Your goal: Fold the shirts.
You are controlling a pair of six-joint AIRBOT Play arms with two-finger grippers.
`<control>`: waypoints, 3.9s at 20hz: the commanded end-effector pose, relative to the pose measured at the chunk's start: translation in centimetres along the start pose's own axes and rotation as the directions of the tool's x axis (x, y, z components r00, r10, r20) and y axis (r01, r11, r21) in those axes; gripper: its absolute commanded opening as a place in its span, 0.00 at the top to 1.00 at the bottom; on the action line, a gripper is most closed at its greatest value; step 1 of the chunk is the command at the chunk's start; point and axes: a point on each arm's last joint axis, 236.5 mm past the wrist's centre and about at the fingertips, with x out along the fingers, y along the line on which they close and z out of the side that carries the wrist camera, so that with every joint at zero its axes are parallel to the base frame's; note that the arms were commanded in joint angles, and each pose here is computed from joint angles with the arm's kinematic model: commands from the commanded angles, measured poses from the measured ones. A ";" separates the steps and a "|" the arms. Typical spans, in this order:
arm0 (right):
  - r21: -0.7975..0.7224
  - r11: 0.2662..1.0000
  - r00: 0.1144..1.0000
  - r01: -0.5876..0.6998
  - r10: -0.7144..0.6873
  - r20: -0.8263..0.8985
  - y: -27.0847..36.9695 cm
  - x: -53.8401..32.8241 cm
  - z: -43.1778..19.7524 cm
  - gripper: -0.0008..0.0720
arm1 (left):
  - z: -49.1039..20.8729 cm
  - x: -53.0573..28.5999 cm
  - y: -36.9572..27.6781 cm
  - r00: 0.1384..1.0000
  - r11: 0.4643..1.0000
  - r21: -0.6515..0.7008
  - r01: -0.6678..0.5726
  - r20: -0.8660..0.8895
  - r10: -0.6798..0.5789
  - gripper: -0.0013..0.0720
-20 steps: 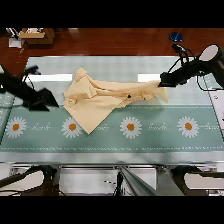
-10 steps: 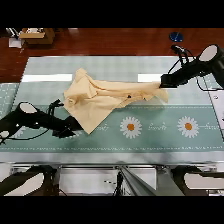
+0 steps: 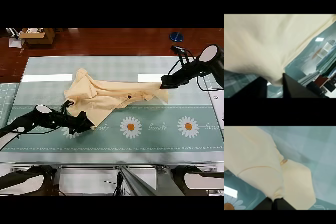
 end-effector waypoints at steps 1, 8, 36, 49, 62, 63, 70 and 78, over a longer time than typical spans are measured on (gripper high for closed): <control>0.000 1.000 1.000 -0.004 0.004 -0.015 0.1 0.0 -0.4 0.95 | 4.0 0.1 0.1 0.989 1.000 -0.024 -0.005 0.150 0.008 0.87; -0.043 0.999 0.997 0.012 -0.009 0.071 1.5 -4.1 0.5 0.95 | 3.5 -11.0 -13.5 0.950 0.866 0.477 0.148 0.175 -0.259 0.95; 0.151 0.855 0.538 0.496 -0.439 0.720 6.7 -44.5 -10.9 0.95 | -24.2 -45.6 -24.8 0.410 0.603 0.584 -0.544 0.812 -0.416 0.95; -0.001 0.993 0.934 0.116 -0.109 0.341 -0.2 -10.4 12.9 0.95 | 10.7 -31.9 -10.4 0.753 0.911 0.399 -0.104 0.630 -0.190 0.95; 0.062 0.994 0.932 0.088 -0.104 0.348 -4.1 -3.5 15.8 0.51 | 21.8 -24.7 -6.9 0.781 0.956 0.291 0.030 0.590 -0.204 0.50; 0.016 0.989 0.938 0.144 -0.142 0.316 -5.0 -5.0 14.5 0.48 | 21.3 -26.4 -6.8 0.787 0.952 0.303 0.045 0.576 -0.220 0.43; 0.232 0.927 0.955 0.295 -0.296 -0.032 -13.4 -13.4 -0.1 0.52 | 8.8 -28.2 7.0 0.955 0.975 0.042 -0.220 0.216 0.206 0.43; 0.412 0.911 0.997 -0.019 0.045 -0.055 -11.7 -8.1 -8.3 0.36 | -0.3 -15.8 11.4 0.994 0.990 -0.089 -0.112 -0.013 0.111 0.15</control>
